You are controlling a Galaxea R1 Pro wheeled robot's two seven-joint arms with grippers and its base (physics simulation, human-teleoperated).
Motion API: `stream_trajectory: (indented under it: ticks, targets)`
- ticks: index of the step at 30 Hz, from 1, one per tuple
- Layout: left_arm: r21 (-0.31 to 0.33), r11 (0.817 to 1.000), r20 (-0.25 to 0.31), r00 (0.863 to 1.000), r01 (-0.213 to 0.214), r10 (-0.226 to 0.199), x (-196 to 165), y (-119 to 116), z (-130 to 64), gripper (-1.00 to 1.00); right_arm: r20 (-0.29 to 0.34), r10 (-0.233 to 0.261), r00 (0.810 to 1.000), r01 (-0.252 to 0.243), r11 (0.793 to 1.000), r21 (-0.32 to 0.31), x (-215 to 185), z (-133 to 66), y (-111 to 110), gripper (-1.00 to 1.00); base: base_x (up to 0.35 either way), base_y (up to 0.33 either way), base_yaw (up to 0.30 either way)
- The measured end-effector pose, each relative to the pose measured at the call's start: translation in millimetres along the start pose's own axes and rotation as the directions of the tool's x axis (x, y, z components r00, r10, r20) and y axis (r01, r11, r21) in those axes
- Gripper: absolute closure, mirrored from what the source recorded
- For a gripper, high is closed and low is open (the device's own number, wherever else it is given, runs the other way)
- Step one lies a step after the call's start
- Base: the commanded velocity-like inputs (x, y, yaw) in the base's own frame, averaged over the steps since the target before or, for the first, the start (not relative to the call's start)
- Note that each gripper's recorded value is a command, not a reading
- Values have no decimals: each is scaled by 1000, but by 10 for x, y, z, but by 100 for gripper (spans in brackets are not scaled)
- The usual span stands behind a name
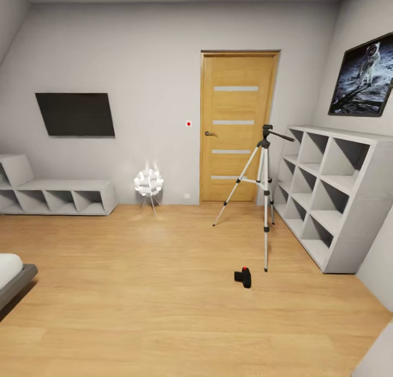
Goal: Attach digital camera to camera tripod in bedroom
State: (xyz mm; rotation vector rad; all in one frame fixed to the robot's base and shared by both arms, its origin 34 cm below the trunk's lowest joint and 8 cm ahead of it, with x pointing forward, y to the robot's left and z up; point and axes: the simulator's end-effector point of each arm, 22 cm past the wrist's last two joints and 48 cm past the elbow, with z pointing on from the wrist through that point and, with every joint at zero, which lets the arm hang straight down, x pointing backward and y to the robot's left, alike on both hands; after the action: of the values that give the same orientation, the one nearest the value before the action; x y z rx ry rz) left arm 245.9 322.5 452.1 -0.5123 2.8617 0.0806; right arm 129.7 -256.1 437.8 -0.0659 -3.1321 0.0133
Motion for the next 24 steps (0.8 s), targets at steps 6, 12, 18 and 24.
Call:
stream_trajectory:
  ticks: [6,12,18,24]
  targets:
    - [-3,1000,-1,1000,1,-1,8,2,0,-100,12,1,1000,-1,1000,0,-26,0,3,-100,0,0,-296]
    - [-5,1000,-3,1000,2,-2,15,11,0,-100,14,1,1000,-1,1000,0,-32,0,2,-100,0,0,-296]
    - [-6,1000,-4,1000,2,-2,22,15,0,-100,15,1,1000,-1,1000,-1,-33,0,6,-100,0,0,-289]
    - [-8,1000,-5,1000,4,-4,27,21,-1,-100,15,-4,1000,4,1000,-2,-33,-1,9,-100,55,0,-119]
